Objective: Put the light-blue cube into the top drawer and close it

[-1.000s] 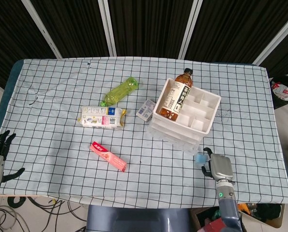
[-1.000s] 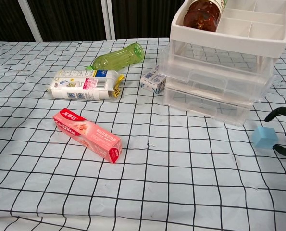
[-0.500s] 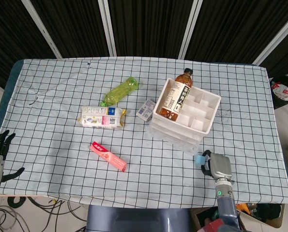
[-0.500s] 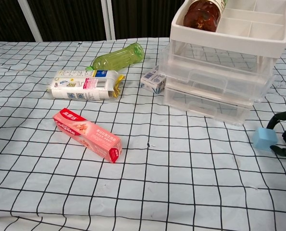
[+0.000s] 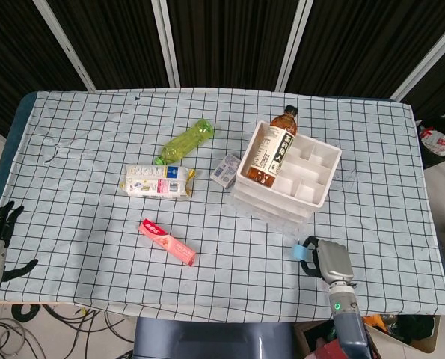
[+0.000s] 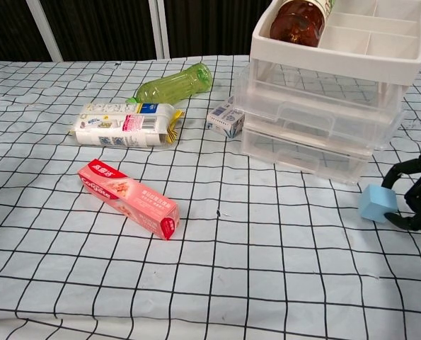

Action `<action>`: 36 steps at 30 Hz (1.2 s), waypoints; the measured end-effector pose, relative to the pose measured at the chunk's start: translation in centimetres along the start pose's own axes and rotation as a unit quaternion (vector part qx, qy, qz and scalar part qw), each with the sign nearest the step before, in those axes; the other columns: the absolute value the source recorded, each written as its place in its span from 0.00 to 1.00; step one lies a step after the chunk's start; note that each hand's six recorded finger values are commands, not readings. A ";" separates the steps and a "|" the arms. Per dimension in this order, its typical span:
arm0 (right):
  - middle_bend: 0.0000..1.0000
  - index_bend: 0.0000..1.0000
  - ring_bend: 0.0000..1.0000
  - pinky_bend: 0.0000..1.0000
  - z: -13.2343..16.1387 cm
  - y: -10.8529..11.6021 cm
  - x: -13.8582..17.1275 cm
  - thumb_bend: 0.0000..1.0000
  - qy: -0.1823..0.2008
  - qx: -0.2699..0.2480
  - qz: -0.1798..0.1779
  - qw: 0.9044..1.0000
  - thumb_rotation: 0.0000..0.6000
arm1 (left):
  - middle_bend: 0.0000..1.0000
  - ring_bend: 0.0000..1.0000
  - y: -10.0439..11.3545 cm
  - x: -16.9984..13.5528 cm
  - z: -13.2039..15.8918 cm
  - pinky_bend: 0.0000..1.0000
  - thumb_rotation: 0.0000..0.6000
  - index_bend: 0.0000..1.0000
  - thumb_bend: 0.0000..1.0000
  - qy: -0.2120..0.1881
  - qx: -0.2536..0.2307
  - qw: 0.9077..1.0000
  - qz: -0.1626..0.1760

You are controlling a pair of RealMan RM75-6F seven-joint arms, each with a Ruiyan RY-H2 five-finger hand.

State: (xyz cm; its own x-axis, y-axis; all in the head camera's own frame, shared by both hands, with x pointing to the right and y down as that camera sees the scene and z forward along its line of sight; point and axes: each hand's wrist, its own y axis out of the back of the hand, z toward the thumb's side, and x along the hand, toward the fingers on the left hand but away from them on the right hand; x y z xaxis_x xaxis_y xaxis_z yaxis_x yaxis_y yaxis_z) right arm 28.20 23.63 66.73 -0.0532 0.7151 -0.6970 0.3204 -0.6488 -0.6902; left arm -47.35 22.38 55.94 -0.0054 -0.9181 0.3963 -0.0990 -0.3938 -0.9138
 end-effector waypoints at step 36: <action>0.85 0.65 0.89 0.79 4.7 12.0 6.5 0.34 0.107 -0.119 -0.043 0.986 1.00 | 0.00 0.00 0.7 -0.2 0.9 0.00 1.00 0.00 0.02 -0.037 -0.010 0.999 0.036</action>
State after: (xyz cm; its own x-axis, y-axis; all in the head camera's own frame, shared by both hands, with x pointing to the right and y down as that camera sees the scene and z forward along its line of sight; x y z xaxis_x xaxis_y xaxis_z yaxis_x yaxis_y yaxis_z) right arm 27.27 19.26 53.02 0.1027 0.8193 -0.5640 0.5372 -0.5229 -0.6618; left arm -46.56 22.23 55.17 0.0594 -0.9449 0.3220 -0.1215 -0.3271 -0.9372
